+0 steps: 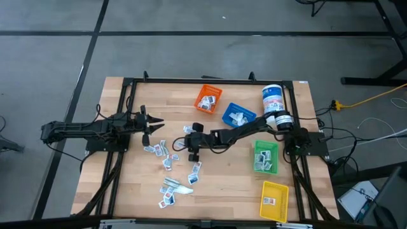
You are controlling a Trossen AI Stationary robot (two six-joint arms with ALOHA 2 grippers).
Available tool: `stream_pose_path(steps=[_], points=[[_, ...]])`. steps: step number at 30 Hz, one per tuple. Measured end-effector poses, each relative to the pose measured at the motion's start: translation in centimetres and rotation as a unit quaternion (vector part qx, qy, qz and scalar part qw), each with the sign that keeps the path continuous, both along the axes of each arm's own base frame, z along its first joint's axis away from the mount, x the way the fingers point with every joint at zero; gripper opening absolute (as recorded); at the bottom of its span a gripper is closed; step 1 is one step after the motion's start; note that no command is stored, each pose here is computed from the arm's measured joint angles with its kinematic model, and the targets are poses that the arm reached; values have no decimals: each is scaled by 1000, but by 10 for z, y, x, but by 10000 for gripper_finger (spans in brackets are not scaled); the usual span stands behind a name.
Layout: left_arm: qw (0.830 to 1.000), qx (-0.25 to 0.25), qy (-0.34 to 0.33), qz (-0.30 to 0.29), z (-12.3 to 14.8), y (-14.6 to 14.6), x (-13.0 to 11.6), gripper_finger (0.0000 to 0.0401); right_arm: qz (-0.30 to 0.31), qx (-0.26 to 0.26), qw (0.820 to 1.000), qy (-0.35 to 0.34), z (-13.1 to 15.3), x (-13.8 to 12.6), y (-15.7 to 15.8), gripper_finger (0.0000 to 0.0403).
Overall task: Pick & Place First Aid Supplies
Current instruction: Put the orange ointment pack into the yellow basket
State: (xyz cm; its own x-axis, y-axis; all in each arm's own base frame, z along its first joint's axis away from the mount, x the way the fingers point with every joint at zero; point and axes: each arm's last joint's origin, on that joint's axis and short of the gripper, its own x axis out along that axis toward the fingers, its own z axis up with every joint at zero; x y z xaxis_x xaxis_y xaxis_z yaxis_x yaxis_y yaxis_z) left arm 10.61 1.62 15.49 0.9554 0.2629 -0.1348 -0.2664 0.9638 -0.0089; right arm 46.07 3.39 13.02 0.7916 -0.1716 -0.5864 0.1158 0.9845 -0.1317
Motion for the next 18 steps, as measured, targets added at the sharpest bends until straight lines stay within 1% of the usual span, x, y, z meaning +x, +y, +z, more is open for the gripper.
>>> stream_pose_path(steps=[7, 11, 14, 18], points=[[1000, 0, 0, 0, 0, 0, 0, 93, 16, 26, 1000, -2, -9, 15, -6, 123], [1000, 0, 0, 0, 0, 0, 0, 91, 13, 40, 999, 4, -12, 16, -8, 121], [1000, 0, 0, 0, 0, 0, 0, 92, 10, 41, 999, 15, -13, 15, -9, 102], [1000, 0, 0, 0, 0, 0, 0, 93, 13, 41, 999, 18, -14, 15, -9, 56]])
